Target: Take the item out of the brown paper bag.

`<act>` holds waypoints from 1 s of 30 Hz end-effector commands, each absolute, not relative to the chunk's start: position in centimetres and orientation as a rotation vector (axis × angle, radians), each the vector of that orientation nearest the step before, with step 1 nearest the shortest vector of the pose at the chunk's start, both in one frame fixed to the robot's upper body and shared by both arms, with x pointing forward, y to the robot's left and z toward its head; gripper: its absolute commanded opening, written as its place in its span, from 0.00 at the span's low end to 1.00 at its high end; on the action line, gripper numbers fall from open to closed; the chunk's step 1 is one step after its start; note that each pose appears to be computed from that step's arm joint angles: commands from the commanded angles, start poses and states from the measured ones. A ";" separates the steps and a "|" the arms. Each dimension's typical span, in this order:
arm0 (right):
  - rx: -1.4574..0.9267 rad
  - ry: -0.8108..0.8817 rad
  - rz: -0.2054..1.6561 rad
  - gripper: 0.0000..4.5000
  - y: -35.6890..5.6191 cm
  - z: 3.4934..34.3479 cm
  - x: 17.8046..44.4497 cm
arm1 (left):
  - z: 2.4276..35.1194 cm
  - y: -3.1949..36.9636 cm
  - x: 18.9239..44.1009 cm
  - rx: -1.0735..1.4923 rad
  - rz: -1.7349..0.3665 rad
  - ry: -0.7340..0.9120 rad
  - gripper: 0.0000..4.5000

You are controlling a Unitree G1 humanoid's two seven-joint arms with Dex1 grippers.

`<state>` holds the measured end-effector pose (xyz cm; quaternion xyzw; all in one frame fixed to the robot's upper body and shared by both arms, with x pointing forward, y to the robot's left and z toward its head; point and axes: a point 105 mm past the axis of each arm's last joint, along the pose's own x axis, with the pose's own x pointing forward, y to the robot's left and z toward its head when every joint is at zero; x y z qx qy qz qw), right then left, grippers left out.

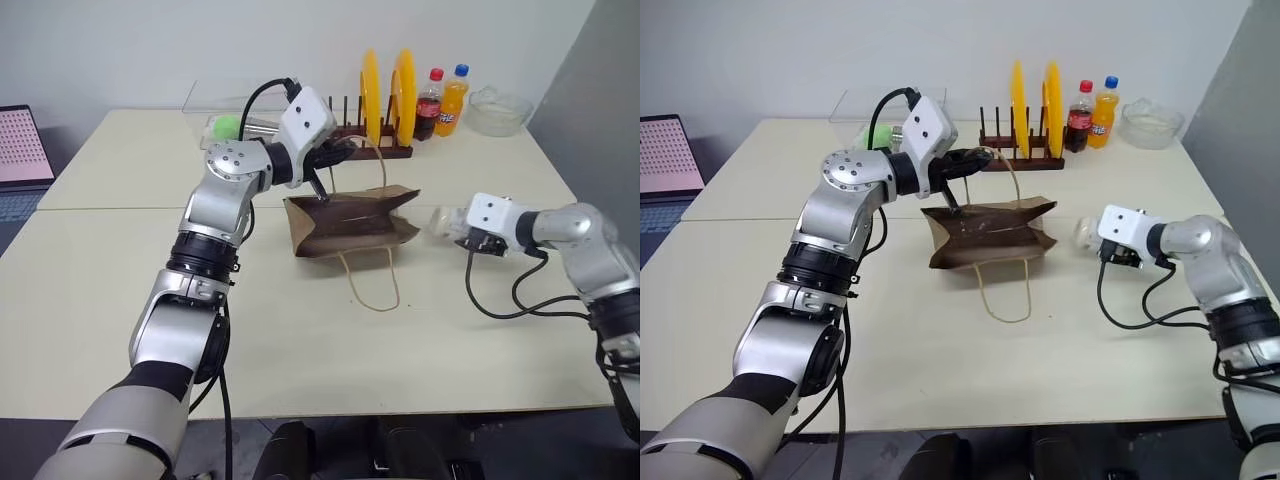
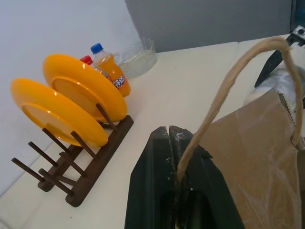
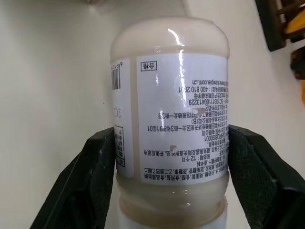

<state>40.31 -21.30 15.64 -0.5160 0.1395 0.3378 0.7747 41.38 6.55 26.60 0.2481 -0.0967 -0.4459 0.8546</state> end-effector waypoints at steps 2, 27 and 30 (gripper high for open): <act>-1.162 0.272 0.753 0.67 -20.9 16.6 41.2 | 28.0 6.6 40.8 0.538 -0.926 -0.260 0.00; -0.788 -0.006 0.882 0.99 -18.0 25.2 32.2 | 28.7 6.0 41.7 0.547 -0.920 -0.279 0.00; -0.639 -0.100 0.835 1.00 -16.1 24.6 29.4 | 29.0 6.3 42.4 0.547 -0.900 -0.269 0.09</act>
